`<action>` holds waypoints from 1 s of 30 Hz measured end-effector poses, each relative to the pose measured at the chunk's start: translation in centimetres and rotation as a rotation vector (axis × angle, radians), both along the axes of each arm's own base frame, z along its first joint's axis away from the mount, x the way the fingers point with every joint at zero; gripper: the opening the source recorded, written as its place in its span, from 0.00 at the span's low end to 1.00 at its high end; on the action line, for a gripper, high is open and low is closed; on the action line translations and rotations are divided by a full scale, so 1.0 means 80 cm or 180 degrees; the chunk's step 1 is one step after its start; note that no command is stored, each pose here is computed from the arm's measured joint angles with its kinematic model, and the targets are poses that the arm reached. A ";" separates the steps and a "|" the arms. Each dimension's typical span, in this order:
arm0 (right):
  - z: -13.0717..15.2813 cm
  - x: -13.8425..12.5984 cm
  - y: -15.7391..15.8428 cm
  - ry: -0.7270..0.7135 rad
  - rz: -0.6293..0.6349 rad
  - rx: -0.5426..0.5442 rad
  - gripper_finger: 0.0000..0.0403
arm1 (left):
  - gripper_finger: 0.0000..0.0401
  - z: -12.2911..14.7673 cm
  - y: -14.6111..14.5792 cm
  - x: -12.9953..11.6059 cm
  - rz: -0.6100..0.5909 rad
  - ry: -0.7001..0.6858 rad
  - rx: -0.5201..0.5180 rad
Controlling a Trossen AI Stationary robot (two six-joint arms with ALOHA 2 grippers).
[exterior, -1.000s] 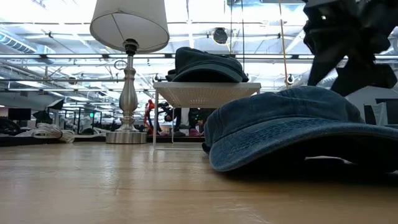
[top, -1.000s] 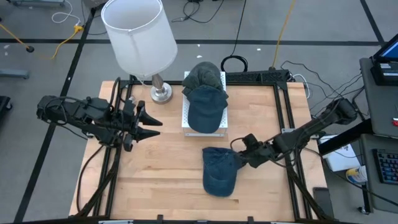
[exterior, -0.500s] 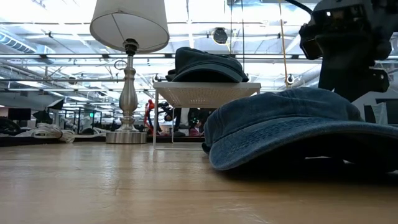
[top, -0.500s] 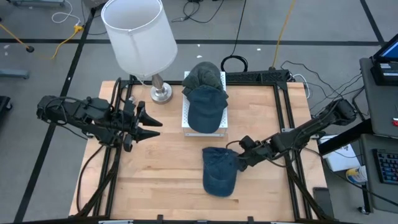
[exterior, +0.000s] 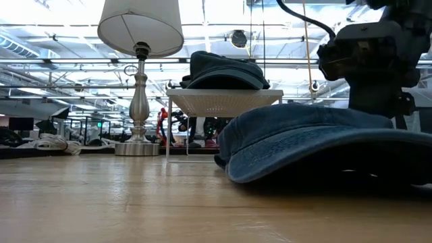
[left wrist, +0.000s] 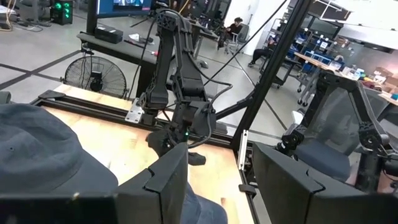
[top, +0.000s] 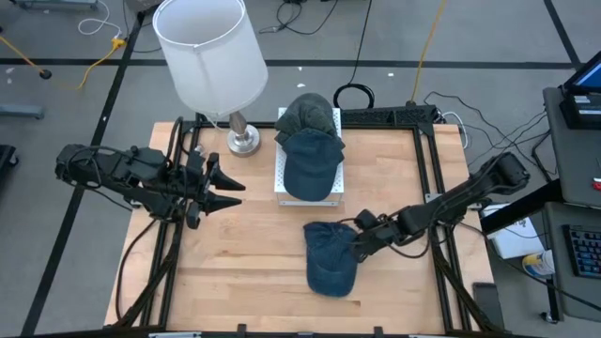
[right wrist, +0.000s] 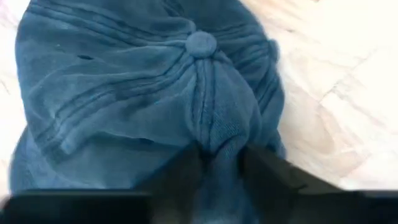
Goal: Pick & Place hat
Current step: Stack the blue cap on top of the other blue cap on the shelf
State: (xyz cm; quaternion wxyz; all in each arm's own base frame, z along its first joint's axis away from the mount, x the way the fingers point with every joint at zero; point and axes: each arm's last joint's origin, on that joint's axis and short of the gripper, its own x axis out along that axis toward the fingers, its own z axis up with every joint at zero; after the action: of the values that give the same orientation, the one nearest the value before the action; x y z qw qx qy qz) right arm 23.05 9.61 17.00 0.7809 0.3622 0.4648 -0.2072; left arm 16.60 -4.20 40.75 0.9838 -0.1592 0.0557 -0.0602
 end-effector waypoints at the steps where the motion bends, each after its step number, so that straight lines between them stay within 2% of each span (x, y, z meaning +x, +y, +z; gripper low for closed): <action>1: -0.001 0.002 0.000 -0.0015 0.0001 0.0016 0.23 | 0.46 0.000 0.000 0.000 -0.0001 0.0000 -0.0008; 3: 0.000 0.003 0.001 -0.0045 0.0038 0.0026 0.09 | 0.46 0.000 0.000 0.000 -0.0002 0.0003 -0.0023; 5: 0.005 0.004 0.002 -0.0122 0.0136 0.0081 0.04 | 0.46 0.000 0.000 0.000 -0.0001 0.0003 -0.0025; 9: 0.024 -0.002 0.000 -0.0333 0.0157 0.0171 0.02 | 0.46 0.000 0.000 0.000 -0.0002 0.0004 -0.0036; 15: 0.066 -0.019 0.001 -0.0884 0.0691 0.0066 0.02 | 0.46 0.000 0.000 0.000 -0.0001 0.0005 -0.0036; 23: 0.117 -0.033 -0.001 -0.1795 0.1126 0.0049 0.02 | 0.46 0.000 0.000 0.000 0.0012 0.0023 -0.0168; 30: 0.126 -0.035 -0.004 -0.1987 0.1263 -0.0022 0.02 | 0.46 0.008 -0.002 0.000 -0.0143 -0.0178 -0.0198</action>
State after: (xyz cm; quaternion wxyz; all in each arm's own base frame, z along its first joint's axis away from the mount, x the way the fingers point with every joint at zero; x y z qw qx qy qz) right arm 20.25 9.31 27.08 0.9113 0.3081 0.2646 0.0672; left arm 16.59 -4.34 41.41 0.9780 -0.1866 0.0299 -0.0885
